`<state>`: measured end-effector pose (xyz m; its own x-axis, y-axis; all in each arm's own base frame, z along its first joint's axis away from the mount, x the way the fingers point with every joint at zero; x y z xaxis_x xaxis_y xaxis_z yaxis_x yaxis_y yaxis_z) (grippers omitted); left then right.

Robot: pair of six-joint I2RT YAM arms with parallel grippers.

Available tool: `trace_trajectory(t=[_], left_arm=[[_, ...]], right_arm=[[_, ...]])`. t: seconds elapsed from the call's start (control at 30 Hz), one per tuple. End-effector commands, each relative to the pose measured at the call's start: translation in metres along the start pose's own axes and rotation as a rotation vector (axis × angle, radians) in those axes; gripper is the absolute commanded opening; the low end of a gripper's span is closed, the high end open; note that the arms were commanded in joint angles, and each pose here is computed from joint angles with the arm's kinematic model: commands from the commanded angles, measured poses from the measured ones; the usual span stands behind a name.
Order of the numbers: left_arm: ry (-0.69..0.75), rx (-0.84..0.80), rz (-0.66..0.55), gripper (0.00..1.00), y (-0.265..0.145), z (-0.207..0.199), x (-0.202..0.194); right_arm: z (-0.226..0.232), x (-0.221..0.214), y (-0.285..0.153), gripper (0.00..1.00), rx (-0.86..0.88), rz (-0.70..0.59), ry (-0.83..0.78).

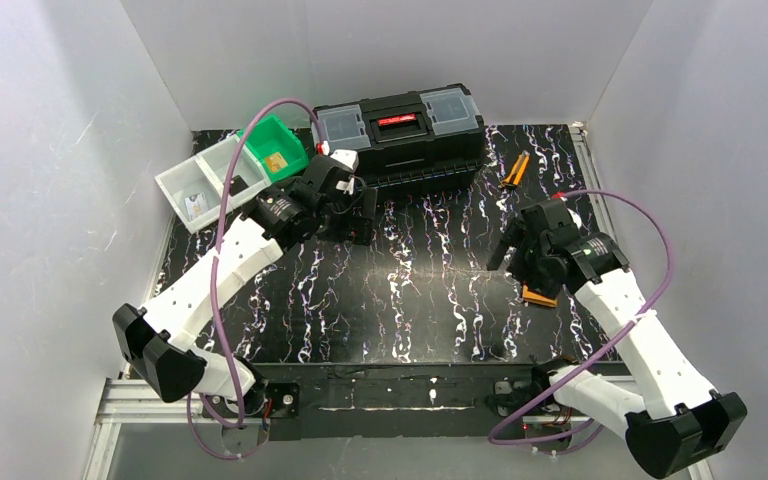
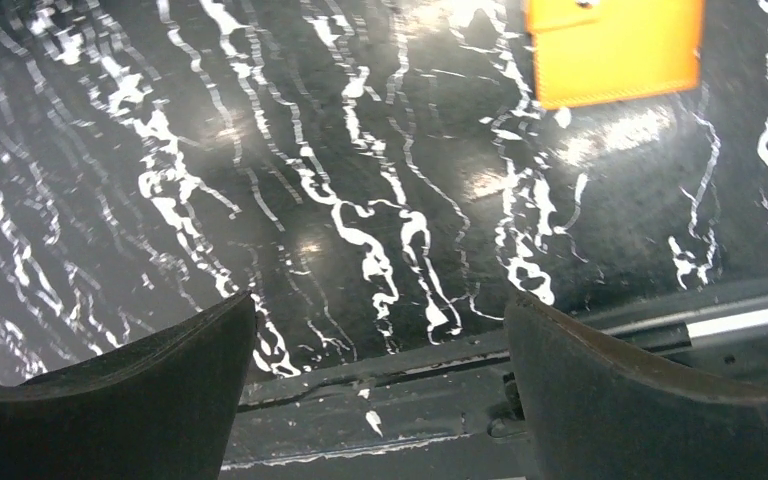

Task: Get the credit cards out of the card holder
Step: Move the card holder to the center of the board.

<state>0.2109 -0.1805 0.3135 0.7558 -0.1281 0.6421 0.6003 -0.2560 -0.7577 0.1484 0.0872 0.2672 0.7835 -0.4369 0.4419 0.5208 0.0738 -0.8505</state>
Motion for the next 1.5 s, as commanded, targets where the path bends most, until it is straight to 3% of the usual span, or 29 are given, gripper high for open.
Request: trace_trajectory(t=[0.0, 0.13, 0.53, 0.87, 1.17, 1.37, 1.47], left_arm=[[-0.024, -0.050, -0.027, 0.99, -0.011, 0.001, -0.002], [-0.029, -0.066, -0.045, 1.00, -0.016, 0.001, -0.002], [-0.028, -0.077, -0.034, 1.00, -0.021, 0.003, -0.007], [-0.024, -0.085, -0.015, 1.00, -0.019, 0.003, -0.010], [-0.017, -0.077, -0.001, 1.00, -0.017, 0.002, -0.008], [-0.010, -0.067, 0.010, 1.00, -0.017, 0.002, -0.008], [-0.011, -0.065, 0.011, 0.99, -0.017, 0.002, -0.008]], right_arm=[[-0.027, -0.009, 0.003, 1.00, -0.126, 0.011, 0.119], [-0.044, -0.012, 0.019, 1.00, -0.203, 0.035, 0.196], [-0.061, 0.048, 0.085, 0.66, -0.248, 0.022, 0.338], [-0.073, 0.079, 0.127, 0.58, -0.251, 0.060, 0.397], [-0.081, 0.065, 0.160, 0.51, -0.296, 0.162, 0.425], [-0.085, 0.052, 0.167, 0.42, -0.304, 0.192, 0.445], [-0.086, 0.046, 0.171, 0.32, -0.290, 0.214, 0.451]])
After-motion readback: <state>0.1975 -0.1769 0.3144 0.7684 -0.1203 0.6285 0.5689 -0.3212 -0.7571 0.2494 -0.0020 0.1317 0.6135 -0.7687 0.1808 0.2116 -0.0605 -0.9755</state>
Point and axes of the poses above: each gripper's point midway between its finger pads, its own y axis out along the fingers, its own z axis along the line the jaws close on, x = y × z, the point moved 10 cm from there along -y, back along the fingers
